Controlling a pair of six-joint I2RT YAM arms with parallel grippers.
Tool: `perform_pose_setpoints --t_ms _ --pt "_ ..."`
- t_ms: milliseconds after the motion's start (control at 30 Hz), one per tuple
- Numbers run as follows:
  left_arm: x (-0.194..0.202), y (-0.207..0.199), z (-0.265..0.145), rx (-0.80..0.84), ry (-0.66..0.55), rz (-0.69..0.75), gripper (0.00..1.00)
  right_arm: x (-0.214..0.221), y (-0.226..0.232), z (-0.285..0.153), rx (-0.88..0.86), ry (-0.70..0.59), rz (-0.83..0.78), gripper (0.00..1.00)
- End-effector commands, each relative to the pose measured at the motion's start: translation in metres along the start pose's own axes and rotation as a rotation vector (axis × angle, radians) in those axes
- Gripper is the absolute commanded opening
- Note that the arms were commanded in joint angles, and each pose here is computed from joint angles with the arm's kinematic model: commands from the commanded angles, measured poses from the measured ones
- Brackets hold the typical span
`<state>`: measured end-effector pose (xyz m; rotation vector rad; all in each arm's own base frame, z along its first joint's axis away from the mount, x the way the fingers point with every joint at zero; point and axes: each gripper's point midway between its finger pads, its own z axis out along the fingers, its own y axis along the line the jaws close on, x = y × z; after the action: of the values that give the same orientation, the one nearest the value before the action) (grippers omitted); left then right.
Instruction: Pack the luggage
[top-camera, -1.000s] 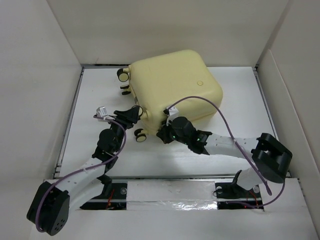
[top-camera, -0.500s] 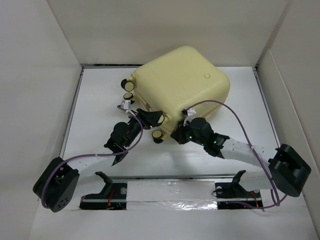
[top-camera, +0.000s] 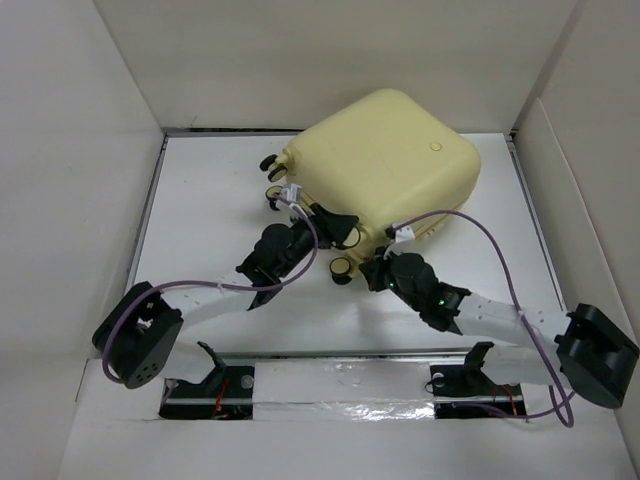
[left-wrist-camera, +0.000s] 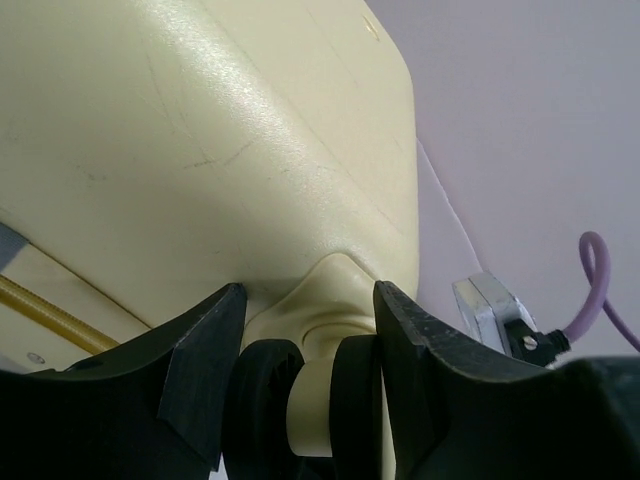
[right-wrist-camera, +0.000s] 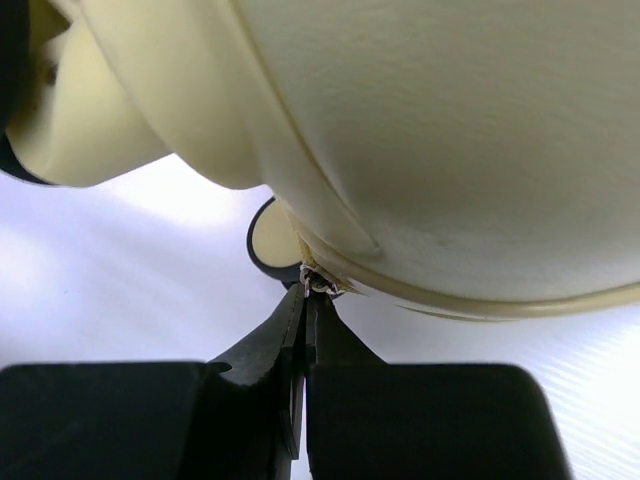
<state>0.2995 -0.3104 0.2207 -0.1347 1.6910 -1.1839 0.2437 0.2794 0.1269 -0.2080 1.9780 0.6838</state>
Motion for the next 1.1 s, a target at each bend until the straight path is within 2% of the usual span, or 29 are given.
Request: perform_pose_setpoints --t_ms 0,33,67,133,167,200,233,367,433,500,533,633,667,833,933,1067 --pt "0.017 -0.013 0.007 0.007 0.082 0.048 0.42 -0.063 0.1 -0.055 -0.514 -0.172 0.104 0.0" --pt "0.002 -0.007 0.006 -0.031 0.037 0.064 0.6 -0.061 0.091 -0.057 -0.502 -0.164 0.104 0.0" --pt "-0.009 0.007 0.003 -0.088 0.031 0.099 0.65 -0.072 0.075 -0.061 -0.479 -0.207 0.115 0.0" --pt "-0.049 0.008 -0.008 -0.138 -0.049 0.128 0.74 -0.064 0.057 -0.063 -0.467 -0.196 0.118 0.0" --pt "-0.062 0.016 -0.012 -0.202 -0.043 0.14 0.76 -0.073 0.044 -0.066 -0.446 -0.229 0.122 0.0" --pt "-0.095 0.026 -0.02 -0.256 -0.102 0.159 0.77 -0.073 0.038 -0.066 -0.437 -0.233 0.119 0.0" --pt "-0.11 0.033 -0.024 -0.301 -0.121 0.173 0.78 -0.067 0.032 -0.067 -0.436 -0.21 0.112 0.0" --pt "-0.159 0.061 -0.042 -0.441 -0.09 0.217 0.75 -0.075 0.016 -0.073 -0.43 -0.226 0.089 0.0" --pt "-0.167 0.075 -0.048 -0.49 -0.055 0.274 0.75 -0.077 0.012 -0.075 -0.441 -0.229 0.074 0.0" --pt "-0.16 0.085 -0.05 -0.524 0.035 0.327 0.74 -0.076 0.013 -0.075 -0.459 -0.22 0.063 0.0" --pt "-0.15 0.088 -0.052 -0.512 0.114 0.397 0.74 -0.075 0.012 -0.075 -0.467 -0.215 0.058 0.0" --pt "-0.137 0.086 -0.047 -0.423 0.239 0.534 0.76 -0.072 0.014 -0.077 -0.494 -0.208 0.058 0.0" --pt "-0.13 0.087 -0.048 -0.38 0.299 0.62 0.8 -0.074 0.014 -0.078 -0.501 -0.218 0.057 0.0" --pt "-0.138 0.108 -0.041 -0.425 0.345 0.774 0.89 -0.07 0.014 -0.079 -0.522 -0.206 0.052 0.0" --pt "-0.135 0.115 -0.031 -0.416 0.417 0.805 0.94 -0.068 0.017 -0.083 -0.546 -0.2 0.044 0.0" --pt "-0.131 0.119 -0.014 -0.412 0.434 0.829 0.99 -0.068 0.02 -0.086 -0.562 -0.201 0.037 0.0"
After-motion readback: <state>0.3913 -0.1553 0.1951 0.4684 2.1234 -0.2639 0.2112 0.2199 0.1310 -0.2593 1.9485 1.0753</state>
